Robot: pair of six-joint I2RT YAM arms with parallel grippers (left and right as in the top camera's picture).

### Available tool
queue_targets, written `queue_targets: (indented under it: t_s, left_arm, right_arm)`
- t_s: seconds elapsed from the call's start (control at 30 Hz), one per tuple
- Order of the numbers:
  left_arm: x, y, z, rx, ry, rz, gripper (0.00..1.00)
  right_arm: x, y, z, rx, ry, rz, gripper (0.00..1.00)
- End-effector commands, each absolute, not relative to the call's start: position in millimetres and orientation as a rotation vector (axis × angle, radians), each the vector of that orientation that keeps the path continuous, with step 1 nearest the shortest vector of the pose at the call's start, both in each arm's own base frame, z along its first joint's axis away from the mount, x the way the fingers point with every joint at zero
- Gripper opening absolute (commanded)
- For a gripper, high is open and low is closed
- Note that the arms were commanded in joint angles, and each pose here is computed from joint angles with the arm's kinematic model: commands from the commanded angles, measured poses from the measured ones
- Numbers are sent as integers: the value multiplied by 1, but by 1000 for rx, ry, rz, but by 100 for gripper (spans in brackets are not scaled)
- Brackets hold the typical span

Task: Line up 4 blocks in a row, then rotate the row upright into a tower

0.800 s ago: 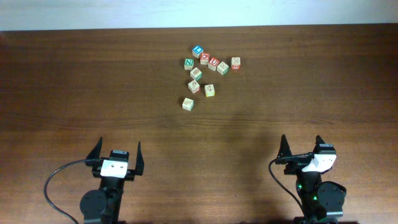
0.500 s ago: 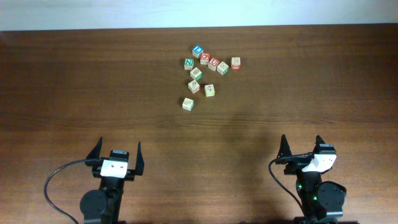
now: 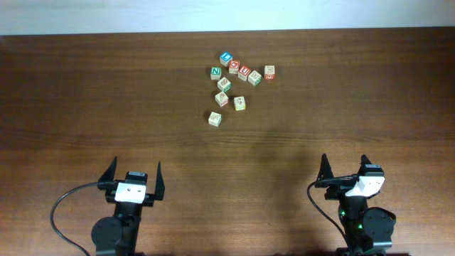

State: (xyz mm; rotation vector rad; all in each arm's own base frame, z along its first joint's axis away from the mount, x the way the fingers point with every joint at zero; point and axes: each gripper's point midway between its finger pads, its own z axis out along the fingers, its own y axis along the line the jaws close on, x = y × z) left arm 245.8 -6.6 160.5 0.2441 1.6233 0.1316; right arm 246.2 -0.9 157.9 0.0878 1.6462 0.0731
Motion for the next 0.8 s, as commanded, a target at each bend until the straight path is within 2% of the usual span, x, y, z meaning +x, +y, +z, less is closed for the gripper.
queue_targets:
  t_s: [0.0,0.77]
  left_arm:
    - [246,-7,159,255,1620,141,99]
    - [246,2,158,216,1631,183,99]
  right_arm:
    - [246,0,155,87,1650,79,98]
    - [246,-1,155,93,1648,73,98]
